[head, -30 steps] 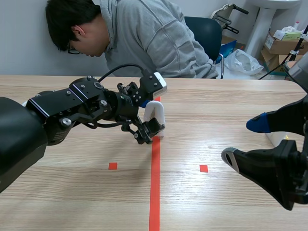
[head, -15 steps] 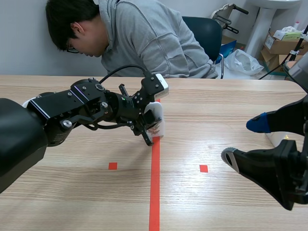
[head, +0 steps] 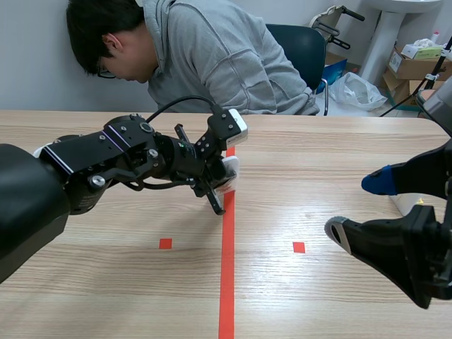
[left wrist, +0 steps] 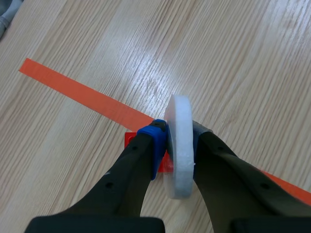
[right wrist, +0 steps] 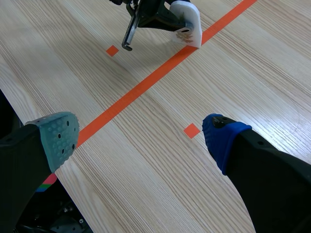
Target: Do the leaf sorting experiment
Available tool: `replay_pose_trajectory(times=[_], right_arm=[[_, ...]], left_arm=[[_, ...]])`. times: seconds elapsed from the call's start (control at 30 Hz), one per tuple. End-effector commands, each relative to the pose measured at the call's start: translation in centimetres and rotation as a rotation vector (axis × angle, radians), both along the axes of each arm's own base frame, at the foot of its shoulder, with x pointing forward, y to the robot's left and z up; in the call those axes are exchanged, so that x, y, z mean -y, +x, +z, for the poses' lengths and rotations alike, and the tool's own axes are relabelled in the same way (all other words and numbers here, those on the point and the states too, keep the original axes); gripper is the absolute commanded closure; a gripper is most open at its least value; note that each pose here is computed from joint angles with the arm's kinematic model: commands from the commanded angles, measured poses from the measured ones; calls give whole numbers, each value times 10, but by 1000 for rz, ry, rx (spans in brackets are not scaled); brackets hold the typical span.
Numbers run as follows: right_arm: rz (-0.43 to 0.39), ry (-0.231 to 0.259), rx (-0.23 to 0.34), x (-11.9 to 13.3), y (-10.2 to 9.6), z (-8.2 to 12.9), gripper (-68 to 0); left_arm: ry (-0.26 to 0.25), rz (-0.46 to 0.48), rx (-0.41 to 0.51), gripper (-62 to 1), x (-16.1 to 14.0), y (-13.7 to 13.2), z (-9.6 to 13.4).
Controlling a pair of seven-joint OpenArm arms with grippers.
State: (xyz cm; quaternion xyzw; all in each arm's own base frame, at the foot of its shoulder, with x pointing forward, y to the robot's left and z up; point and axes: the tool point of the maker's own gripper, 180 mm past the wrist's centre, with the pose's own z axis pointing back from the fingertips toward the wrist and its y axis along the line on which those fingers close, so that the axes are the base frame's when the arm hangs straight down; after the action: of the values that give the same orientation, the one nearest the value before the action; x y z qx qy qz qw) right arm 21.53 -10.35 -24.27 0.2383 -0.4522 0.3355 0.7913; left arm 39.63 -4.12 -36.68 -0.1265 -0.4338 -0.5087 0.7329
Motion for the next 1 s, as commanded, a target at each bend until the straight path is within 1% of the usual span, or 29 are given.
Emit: replay_pose_trajectory(times=[0.0, 0.13, 0.2, 0.27, 0.33, 0.43, 0.57, 0.63, 0.73, 0.83, 0.97], right_arm=[[1, 21, 20, -1, 3, 6, -519], [1, 18, 20, 0, 3, 6, -519], [1, 18, 20, 0, 3, 6, -519], [1, 18, 20, 0, 3, 6, -519], [1, 18, 20, 0, 3, 6, -519], [1, 18, 20, 0, 3, 6, -519], [1, 18, 20, 0, 3, 6, -519], [1, 18, 21, 0, 3, 6, -519], [1, 19, 21, 0, 3, 6, -519], [1, 19, 21, 0, 3, 6, -519], [1, 19, 21, -1, 3, 6, -519]], left_arm=[[-49, 18, 22, -55, 4, 10, 21], [-118, 102, -31, -55, -10, 16, 41], [-159, 149, -79, -55, -24, 17, 48], [-204, 215, -113, -55, -44, 19, 53], [-246, 296, -128, -55, -73, 22, 56], [-295, 429, -147, -55, -126, 23, 59], [-361, 585, -173, -55, -197, 9, 60], [-383, 653, -182, -55, -228, -1, 59], [-410, 739, -193, -55, -264, -16, 56], [-393, 806, -202, -55, -291, -30, 50], [-378, 866, -207, -55, -311, -39, 44]])
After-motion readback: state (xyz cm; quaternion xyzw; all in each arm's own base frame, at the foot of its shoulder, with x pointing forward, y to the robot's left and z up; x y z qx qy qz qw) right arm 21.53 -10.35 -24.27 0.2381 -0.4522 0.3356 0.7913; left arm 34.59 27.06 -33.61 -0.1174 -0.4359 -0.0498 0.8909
